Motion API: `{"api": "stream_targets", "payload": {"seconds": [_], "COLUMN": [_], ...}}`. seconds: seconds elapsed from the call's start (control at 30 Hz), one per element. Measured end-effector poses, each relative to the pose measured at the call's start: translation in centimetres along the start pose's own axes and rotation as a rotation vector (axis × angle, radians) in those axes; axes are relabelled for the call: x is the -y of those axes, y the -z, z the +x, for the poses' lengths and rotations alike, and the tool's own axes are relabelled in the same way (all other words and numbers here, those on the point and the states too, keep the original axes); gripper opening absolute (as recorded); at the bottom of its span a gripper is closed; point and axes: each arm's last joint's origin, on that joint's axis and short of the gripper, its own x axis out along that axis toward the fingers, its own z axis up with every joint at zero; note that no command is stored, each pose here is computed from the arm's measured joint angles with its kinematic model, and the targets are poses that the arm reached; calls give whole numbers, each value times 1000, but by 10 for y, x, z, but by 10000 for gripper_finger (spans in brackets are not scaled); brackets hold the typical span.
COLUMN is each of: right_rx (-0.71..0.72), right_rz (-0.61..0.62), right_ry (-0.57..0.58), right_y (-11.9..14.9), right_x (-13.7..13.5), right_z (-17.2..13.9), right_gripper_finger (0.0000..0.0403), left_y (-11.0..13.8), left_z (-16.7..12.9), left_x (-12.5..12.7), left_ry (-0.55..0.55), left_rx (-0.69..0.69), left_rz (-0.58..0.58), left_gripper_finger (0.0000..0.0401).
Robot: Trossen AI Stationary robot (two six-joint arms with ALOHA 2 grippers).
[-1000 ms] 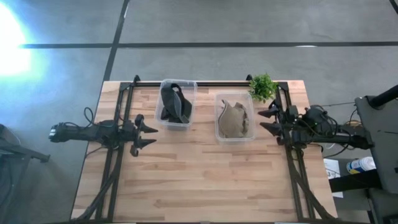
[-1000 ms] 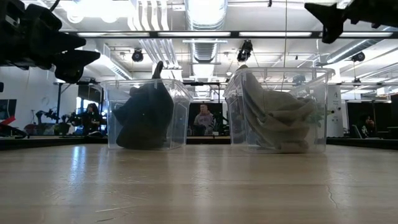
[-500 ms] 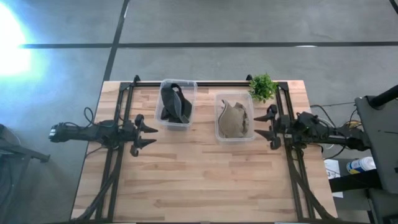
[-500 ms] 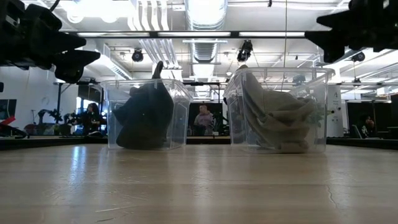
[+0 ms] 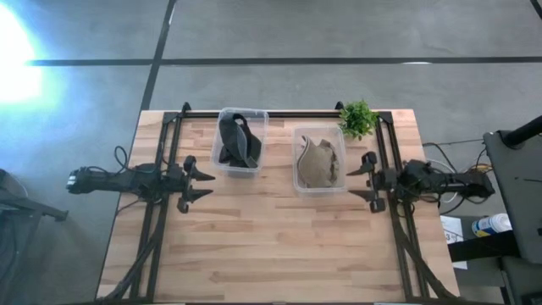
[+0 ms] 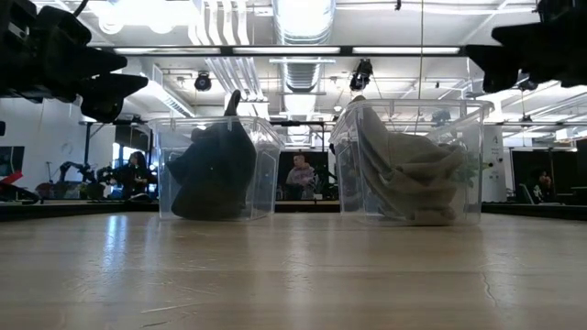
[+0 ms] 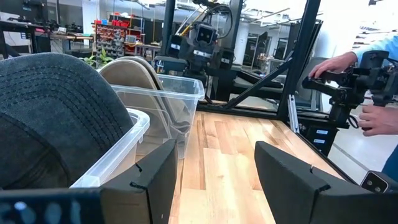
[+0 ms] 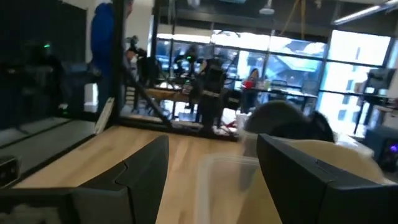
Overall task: Pick & Place hat
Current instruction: Return to Home Position
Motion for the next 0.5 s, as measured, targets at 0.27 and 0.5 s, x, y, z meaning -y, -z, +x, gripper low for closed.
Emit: {"api": "stream_targets", "payload": {"seconds": [0.27,0.5], "right_rx": [-100,-141], "right_rz": [-32,16], "right_ry": [-45,-39], "right_y": [13,17], "right_x": [-4,-5], "right_z": [0,-1], "right_gripper_finger": [237,237], "left_y": [-1,-1], "left_z": [0,0], "left_x": [0,0], "left_ry": [1,2], "left_rx": [7,16], "left_rz": [0,-1], "left_gripper_finger": [208,208]}}
